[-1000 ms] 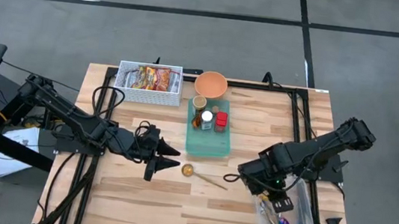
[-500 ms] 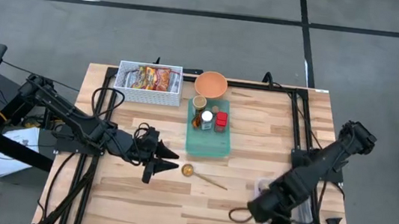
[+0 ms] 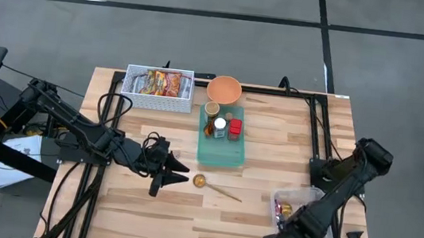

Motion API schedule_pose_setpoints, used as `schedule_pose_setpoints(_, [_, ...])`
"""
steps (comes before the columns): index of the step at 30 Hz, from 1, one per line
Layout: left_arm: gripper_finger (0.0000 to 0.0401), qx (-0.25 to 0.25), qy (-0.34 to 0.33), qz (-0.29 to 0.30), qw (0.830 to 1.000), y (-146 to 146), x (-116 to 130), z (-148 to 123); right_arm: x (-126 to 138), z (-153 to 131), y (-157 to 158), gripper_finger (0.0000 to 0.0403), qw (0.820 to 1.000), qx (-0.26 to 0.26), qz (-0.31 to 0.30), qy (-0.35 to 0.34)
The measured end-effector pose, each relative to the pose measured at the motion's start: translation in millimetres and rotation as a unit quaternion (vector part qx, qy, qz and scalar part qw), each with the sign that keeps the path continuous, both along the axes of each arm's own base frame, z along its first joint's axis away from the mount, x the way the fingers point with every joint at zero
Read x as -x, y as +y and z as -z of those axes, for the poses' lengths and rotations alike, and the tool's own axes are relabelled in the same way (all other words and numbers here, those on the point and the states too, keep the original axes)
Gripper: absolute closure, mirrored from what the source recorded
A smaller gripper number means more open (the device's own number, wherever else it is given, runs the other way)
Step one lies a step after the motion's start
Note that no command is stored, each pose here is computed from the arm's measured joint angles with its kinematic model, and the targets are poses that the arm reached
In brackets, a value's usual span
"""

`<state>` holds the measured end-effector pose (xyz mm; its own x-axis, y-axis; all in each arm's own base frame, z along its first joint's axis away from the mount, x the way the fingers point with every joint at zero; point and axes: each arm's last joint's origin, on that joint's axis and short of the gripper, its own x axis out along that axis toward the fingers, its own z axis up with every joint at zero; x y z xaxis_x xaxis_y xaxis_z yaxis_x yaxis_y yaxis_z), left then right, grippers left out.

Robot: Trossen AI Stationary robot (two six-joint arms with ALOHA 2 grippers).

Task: Pick & Place Food Item
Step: Put the gold spoon into the transparent bin

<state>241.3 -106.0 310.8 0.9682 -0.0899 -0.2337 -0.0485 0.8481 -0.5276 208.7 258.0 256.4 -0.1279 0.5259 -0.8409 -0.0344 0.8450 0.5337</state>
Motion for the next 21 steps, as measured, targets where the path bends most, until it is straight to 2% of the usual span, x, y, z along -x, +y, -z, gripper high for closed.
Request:
schedule_pose_setpoints(8, [0.0255,0.000,0.000,0.002,1.000,0,0,0,-10,0,-1,0.0402,0.999,0.007,0.031,-0.042])
schedule_pose_setpoints(21, [0.0257,0.004,0.003,0.018,1.000,-1,0,0,-21,8,-6,0.0403,0.998,0.020,0.036,-0.045])
